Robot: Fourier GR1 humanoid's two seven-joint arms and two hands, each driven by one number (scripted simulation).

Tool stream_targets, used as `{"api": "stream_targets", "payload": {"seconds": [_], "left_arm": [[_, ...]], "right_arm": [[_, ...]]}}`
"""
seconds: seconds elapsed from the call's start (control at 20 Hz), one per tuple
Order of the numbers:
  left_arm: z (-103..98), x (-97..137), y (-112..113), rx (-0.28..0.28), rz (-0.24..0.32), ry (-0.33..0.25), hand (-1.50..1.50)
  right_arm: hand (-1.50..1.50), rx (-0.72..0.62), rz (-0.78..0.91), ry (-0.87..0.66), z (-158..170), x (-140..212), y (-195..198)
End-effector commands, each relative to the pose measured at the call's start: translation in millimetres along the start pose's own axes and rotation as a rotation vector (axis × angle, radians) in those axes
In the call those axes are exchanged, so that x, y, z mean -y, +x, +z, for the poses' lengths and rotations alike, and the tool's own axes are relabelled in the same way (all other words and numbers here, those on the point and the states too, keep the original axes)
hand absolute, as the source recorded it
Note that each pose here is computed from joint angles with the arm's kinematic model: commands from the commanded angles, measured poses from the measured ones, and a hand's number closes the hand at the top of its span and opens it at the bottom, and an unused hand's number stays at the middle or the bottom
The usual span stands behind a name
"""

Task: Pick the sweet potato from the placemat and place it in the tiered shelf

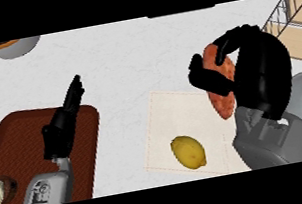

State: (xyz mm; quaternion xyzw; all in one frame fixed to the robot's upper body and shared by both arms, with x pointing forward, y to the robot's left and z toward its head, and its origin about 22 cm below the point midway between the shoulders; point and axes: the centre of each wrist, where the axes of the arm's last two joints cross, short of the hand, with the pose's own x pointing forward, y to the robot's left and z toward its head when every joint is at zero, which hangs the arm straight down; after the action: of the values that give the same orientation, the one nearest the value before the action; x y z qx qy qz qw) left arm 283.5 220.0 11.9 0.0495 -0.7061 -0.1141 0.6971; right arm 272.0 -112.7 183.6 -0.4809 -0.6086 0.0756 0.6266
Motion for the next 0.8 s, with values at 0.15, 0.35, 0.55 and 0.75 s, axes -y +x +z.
{"api": "stream_targets", "payload": {"seconds": [0.15,0.35,0.55,0.75], "left_arm": [[7.7,-5.1,4.7,0.002,0.003,-0.015,0.00],[3.5,1.2,-7.4,-0.007,-0.001,0.006,0.00],[0.1,-18.4,-4.2,-0.013,0.005,0.007,0.00],[8.2,0.0,0.0,0.001,0.013,-0.013,0.00]], "right_arm": [[1.50,-0.130,0.062,-0.204,-12.3,46.1,36.2],[1.50,-0.121,0.045,-0.319,-27.0,70.8,49.9],[1.50,-0.125,0.136,-0.388,-38.4,91.0,56.0],[1.50,-0.146,0.125,-0.400,-71.4,115.7,57.2]]}}
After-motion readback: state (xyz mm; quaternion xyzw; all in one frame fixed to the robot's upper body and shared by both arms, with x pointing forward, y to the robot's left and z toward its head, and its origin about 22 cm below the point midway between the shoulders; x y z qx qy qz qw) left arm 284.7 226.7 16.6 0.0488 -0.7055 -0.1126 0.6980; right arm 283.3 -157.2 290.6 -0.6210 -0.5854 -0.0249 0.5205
